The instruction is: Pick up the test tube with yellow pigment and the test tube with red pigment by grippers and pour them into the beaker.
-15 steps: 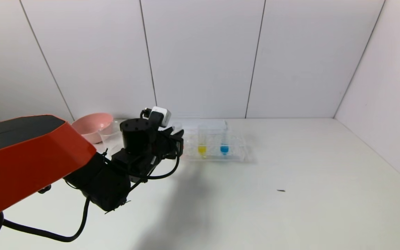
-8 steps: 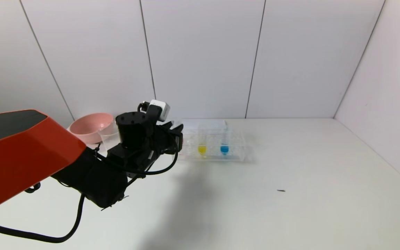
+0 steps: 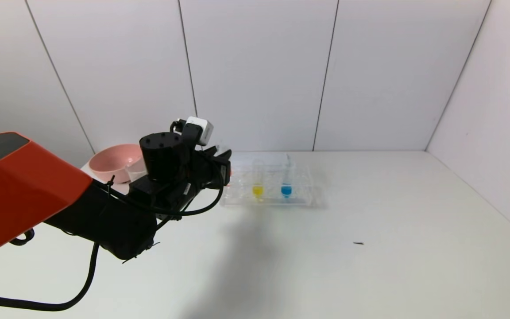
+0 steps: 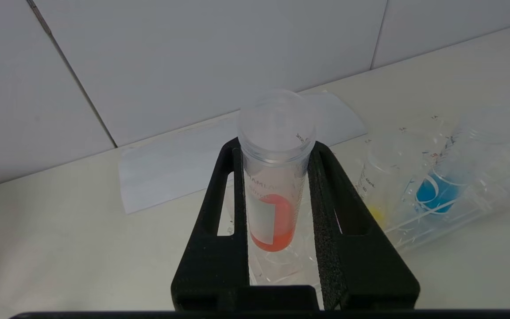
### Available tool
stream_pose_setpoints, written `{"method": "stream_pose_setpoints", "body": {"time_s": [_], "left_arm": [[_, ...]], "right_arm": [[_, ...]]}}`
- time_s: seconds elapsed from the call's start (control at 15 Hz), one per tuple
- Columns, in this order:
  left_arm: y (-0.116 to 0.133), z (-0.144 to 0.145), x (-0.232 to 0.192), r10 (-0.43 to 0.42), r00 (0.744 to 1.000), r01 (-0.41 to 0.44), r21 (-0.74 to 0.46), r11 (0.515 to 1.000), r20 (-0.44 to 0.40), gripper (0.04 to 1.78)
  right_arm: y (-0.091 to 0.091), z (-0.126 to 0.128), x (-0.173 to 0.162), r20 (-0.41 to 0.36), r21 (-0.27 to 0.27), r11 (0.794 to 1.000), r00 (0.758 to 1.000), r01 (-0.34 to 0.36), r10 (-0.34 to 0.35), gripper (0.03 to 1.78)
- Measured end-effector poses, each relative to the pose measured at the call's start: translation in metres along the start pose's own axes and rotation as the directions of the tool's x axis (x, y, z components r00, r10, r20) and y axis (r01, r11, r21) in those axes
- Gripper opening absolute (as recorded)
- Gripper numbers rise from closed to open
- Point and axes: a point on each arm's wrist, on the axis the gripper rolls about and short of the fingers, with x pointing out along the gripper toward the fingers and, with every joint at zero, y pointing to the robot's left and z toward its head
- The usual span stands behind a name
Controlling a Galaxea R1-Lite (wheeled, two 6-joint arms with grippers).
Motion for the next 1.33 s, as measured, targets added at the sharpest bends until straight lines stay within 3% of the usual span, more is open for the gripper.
{"method": "stream_pose_setpoints", "body": {"time_s": [1.33], "left_arm": [[0.016, 0.066, -0.041, 0.029, 1.0, -0.03, 0.036, 0.999, 0.008, 0.44]], "right_arm": [[0.0, 0.0, 0.0, 0.0, 0.0, 1.0, 1.0, 0.0, 0.0, 1.7]]}}
